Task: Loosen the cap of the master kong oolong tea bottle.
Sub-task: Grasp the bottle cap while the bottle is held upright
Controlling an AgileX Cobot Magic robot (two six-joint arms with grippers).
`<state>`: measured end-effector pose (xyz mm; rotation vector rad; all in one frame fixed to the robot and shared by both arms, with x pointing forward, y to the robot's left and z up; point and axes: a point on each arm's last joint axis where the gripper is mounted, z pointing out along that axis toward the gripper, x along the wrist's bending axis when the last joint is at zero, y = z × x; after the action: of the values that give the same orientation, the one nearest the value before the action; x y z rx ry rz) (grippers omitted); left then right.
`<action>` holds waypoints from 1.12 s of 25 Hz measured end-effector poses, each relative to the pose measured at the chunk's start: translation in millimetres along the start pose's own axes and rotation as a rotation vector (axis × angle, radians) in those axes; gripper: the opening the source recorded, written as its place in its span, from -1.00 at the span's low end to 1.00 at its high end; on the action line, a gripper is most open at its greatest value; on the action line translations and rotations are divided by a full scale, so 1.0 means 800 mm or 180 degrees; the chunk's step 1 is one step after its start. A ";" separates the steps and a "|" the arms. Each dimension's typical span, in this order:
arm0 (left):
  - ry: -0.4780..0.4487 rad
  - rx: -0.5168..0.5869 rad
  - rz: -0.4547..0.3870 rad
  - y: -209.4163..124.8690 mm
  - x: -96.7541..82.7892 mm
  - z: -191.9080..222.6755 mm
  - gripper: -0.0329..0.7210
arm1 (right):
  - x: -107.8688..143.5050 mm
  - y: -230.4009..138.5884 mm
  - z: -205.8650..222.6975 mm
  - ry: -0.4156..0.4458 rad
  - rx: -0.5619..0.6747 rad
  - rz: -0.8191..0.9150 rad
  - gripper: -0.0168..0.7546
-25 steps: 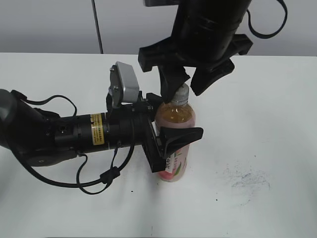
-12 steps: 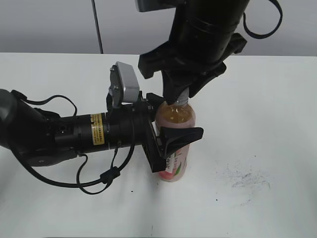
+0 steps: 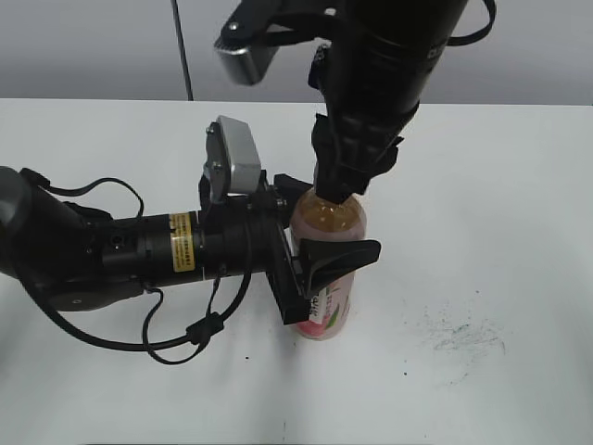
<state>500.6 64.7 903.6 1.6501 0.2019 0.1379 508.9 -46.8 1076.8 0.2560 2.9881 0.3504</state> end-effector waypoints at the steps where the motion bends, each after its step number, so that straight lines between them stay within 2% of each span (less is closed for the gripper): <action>1: -0.0005 0.0000 0.0004 0.000 0.000 0.000 0.27 | 0.000 0.000 0.000 -0.0002 -0.0002 -0.0222 -0.24; 6: -0.0018 -0.0001 0.0025 0.000 -0.001 0.000 0.27 | 0.000 0.000 -0.001 -0.0002 -0.0002 -0.1715 -0.24; 10: -0.0025 0.0001 0.0036 0.000 -0.001 0.000 0.27 | 0.001 0.001 -0.002 0.0010 -0.0042 -0.3228 -0.24; 16: -0.0039 0.0002 0.0048 0.000 -0.001 0.000 0.27 | 0.001 0.002 -0.002 -0.0013 -0.0114 -0.5030 -0.24; 20: -0.0039 0.0002 0.0048 0.000 -0.001 0.000 0.27 | 0.001 0.003 -0.002 -0.0038 -0.0136 -0.5870 -0.24; 28: -0.0028 -0.0002 0.0036 0.000 -0.001 0.000 0.27 | 0.000 0.003 -0.002 -0.0079 -0.0107 -0.6666 -0.24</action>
<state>499.8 64.5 903.9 1.6513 0.1859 0.1391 509.1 -44.8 1079.2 -2.3450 1.6299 0.0517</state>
